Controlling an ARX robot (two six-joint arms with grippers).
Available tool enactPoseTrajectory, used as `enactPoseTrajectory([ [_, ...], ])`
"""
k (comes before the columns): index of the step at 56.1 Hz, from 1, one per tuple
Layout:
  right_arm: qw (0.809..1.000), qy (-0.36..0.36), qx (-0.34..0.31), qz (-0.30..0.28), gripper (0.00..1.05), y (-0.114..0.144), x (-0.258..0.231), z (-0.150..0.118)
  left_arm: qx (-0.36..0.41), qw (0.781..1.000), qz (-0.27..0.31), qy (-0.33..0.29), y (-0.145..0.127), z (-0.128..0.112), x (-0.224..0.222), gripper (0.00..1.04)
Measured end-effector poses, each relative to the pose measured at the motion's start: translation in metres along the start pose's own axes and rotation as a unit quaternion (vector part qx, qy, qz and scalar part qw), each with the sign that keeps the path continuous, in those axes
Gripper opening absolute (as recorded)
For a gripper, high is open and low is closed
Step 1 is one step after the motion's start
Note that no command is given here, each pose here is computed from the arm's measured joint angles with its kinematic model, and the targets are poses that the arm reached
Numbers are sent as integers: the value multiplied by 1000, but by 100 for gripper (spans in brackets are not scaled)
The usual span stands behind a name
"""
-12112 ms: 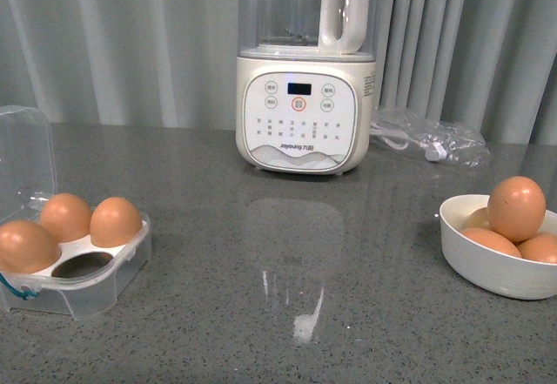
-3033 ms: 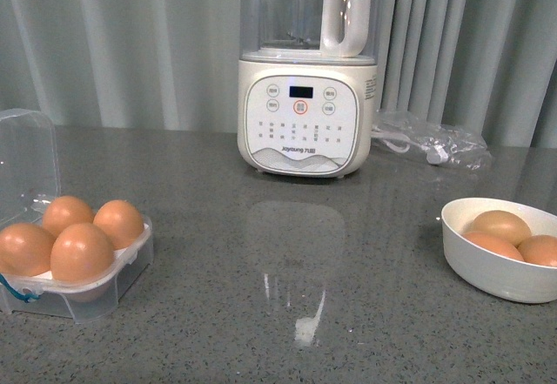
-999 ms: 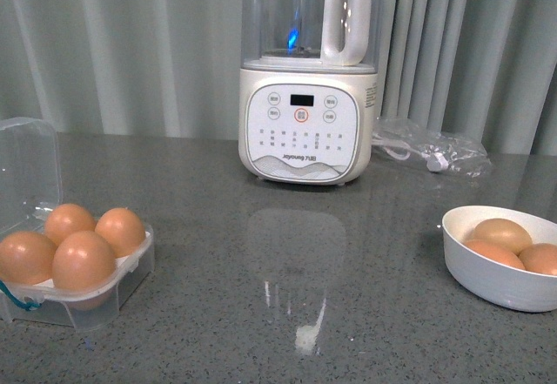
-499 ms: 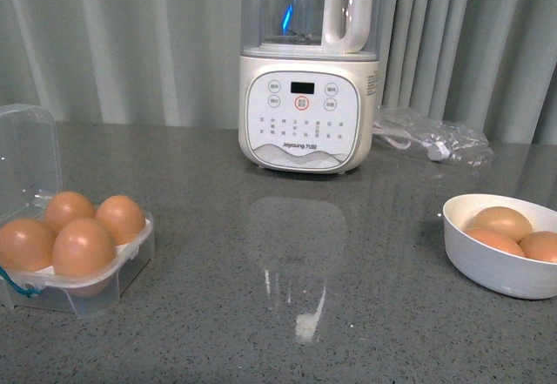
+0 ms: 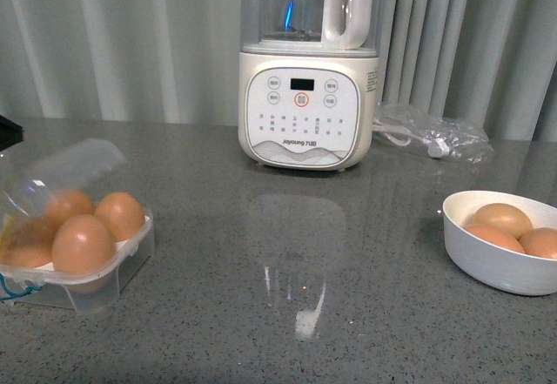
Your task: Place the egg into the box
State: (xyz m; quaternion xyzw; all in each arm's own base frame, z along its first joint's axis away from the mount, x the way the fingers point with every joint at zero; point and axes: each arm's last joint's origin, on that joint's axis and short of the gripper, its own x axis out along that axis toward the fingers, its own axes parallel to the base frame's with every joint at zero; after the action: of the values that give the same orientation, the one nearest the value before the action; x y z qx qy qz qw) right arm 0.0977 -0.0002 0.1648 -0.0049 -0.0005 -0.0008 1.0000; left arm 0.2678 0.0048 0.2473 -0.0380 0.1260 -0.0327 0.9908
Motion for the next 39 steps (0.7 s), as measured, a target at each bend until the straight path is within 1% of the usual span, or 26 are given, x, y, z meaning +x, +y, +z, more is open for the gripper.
enactPoseTrajectory([
  [4,1000,0,0,0,98,0,0,0,7,1000,-27,9,-20,-6,-2,98],
  [9,1000,0,0,0,98,0,0,0,30,995,-84,44,-46,-19,-6,98],
  [15,1000,0,0,0,98,0,0,0,54,991,-112,54,-60,-23,-9,98],
  [21,1000,0,0,0,98,0,0,0,61,990,-116,54,-62,-20,-12,98],
  [34,1000,0,0,0,98,0,0,0,68,993,-91,18,-56,9,-27,98],
  [39,1000,0,0,0,98,0,0,0,68,994,-83,6,-52,16,-36,98],
])
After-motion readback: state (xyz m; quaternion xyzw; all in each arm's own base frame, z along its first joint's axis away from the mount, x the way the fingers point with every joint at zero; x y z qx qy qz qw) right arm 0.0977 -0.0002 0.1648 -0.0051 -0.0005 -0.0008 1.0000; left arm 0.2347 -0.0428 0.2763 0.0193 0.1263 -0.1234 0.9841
